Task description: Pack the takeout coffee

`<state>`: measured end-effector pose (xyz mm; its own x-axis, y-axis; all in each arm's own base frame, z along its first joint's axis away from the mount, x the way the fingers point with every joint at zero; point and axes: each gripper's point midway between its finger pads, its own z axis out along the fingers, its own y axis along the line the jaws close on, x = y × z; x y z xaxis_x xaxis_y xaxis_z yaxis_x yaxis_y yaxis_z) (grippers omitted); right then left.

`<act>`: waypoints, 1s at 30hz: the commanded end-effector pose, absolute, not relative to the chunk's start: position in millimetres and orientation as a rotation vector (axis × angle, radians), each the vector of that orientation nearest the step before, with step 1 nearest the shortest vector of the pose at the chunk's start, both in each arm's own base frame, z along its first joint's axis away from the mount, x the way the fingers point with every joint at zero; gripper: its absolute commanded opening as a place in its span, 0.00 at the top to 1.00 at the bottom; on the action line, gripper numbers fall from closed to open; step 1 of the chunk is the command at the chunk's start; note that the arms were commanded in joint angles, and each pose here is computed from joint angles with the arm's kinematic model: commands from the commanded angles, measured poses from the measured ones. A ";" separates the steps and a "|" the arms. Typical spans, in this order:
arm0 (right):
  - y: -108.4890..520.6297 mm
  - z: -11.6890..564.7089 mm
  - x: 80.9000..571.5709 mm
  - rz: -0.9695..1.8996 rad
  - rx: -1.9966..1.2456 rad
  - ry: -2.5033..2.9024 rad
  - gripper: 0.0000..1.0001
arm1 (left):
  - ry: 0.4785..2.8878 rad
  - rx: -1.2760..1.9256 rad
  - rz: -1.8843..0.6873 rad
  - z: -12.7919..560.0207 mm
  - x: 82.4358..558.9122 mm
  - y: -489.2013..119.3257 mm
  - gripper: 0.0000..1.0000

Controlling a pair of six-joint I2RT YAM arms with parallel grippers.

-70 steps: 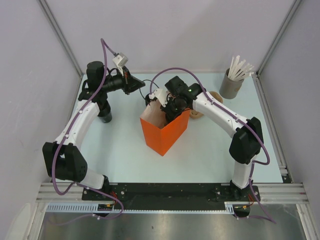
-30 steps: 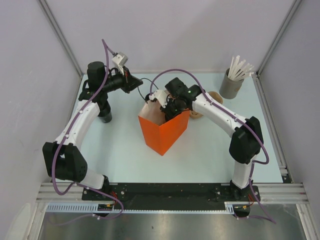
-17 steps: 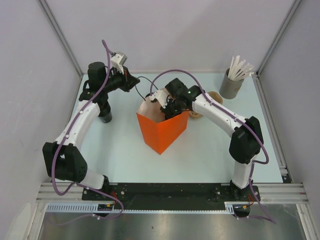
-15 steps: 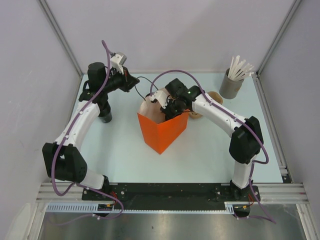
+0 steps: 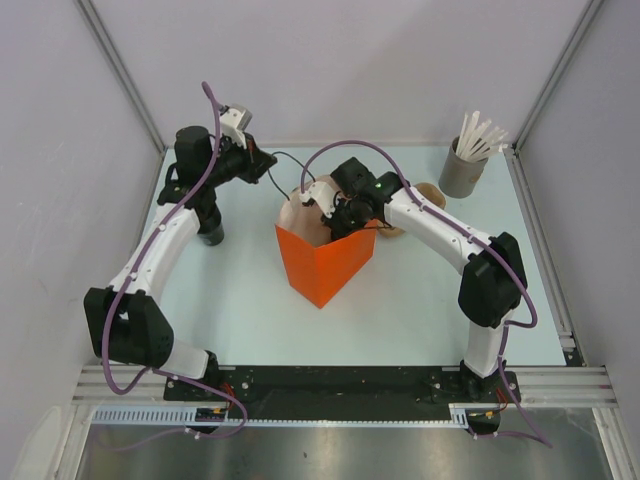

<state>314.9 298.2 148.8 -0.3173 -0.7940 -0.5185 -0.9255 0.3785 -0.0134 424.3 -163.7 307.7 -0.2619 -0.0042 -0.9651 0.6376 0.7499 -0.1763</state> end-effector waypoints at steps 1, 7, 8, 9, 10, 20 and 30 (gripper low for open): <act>295.8 137.7 315.7 0.402 -1.497 2.221 1.00 | 1.649 0.511 -0.646 336.7 417.9 -163.3 1.00; 293.4 124.8 315.2 0.398 -1.512 2.250 1.00 | 1.641 0.522 -0.666 337.9 415.5 -166.1 1.00; 293.4 123.0 314.8 0.400 -1.514 2.254 1.00 | 1.640 0.521 -0.664 338.2 415.8 -165.4 1.00; 292.9 121.4 314.3 0.400 -1.518 2.257 1.00 | 1.636 0.522 -0.665 339.1 415.3 -166.0 1.00; 293.2 119.6 314.6 0.400 -1.519 2.260 1.00 | 1.634 0.526 -0.668 339.5 414.5 -166.6 1.00; 289.2 103.0 311.7 0.393 -1.546 2.300 1.00 | 1.620 0.554 -0.704 341.1 409.0 -171.8 1.00; 284.9 93.3 310.6 0.372 -1.561 2.327 1.00 | 1.616 0.564 -0.716 340.9 405.8 -173.3 1.00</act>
